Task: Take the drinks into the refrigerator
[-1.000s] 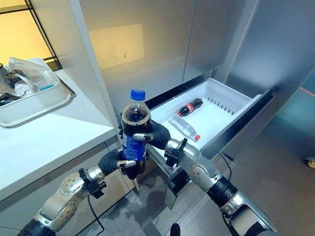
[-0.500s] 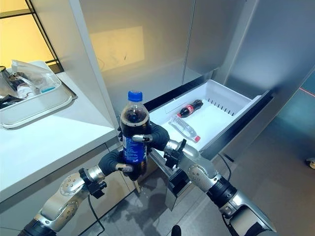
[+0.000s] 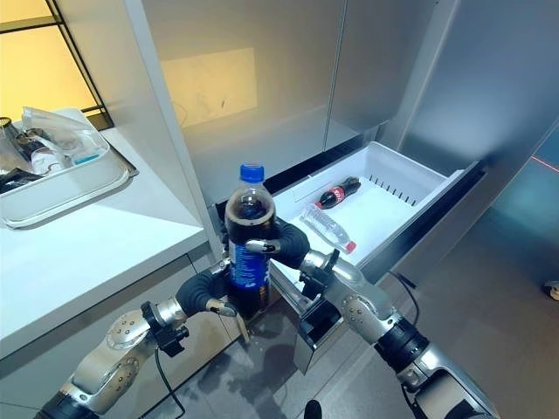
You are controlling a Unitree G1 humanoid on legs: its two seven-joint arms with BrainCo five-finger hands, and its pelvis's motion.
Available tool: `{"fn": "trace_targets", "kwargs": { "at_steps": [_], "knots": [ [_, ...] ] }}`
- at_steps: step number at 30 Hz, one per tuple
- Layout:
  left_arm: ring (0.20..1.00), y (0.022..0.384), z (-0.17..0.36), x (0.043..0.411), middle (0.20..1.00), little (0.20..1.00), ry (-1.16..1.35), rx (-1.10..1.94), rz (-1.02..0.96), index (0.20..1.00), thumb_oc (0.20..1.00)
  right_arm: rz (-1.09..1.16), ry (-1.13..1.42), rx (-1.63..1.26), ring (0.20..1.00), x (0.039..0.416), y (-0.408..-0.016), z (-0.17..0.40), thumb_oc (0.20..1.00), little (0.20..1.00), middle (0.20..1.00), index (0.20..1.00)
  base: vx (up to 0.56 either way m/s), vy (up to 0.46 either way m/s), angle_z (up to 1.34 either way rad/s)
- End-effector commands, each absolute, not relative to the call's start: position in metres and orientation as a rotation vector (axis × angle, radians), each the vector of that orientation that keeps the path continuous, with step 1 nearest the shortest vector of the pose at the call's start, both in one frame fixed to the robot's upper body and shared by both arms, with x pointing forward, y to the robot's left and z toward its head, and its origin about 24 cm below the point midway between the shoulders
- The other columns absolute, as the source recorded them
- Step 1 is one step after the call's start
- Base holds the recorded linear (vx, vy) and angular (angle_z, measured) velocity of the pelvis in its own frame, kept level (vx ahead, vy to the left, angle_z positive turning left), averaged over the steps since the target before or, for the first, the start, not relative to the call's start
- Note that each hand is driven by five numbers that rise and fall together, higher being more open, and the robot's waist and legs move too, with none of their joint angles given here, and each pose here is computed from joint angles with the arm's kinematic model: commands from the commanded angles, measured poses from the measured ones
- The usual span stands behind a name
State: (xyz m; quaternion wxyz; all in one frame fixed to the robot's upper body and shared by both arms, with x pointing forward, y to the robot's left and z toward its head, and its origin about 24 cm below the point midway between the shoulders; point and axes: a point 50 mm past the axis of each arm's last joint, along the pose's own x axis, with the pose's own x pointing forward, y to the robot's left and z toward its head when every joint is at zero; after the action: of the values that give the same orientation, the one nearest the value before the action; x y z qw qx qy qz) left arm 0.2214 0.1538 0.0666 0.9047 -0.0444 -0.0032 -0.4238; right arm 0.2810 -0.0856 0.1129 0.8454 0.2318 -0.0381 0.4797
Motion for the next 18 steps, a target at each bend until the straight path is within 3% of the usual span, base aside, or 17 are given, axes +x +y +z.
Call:
{"fn": "trace_targets", "kwargs": {
  "at_steps": [1, 9, 18],
  "knots": [
    [1.0, 0.155, 0.086, 0.221, 1.0, 1.0, -0.116, -0.116, -0.905, 1.0, 1.0, 0.921, -0.456, 0.485, 0.2, 0.292, -0.123, 0.183, 0.2, 0.2, 0.2, 0.2, 0.0, 0.0, 0.0],
    [1.0, 0.166, 0.091, 0.213, 1.0, 1.0, -0.136, -0.115, -0.882, 1.0, 1.0, 0.684, -0.539, 0.294, 0.2, 0.294, -0.187, 0.197, 0.2, 0.2, 0.2, 0.2, 0.0, 0.0, 0.0],
    [1.0, 0.162, 0.099, 0.204, 1.0, 1.0, -0.135, -0.21, -0.963, 1.0, 1.0, 0.586, -0.568, 0.131, 0.2, 0.302, -0.217, 0.223, 0.2, 0.2, 0.2, 0.2, 0.0, 0.0, 0.0]
  ]
}}
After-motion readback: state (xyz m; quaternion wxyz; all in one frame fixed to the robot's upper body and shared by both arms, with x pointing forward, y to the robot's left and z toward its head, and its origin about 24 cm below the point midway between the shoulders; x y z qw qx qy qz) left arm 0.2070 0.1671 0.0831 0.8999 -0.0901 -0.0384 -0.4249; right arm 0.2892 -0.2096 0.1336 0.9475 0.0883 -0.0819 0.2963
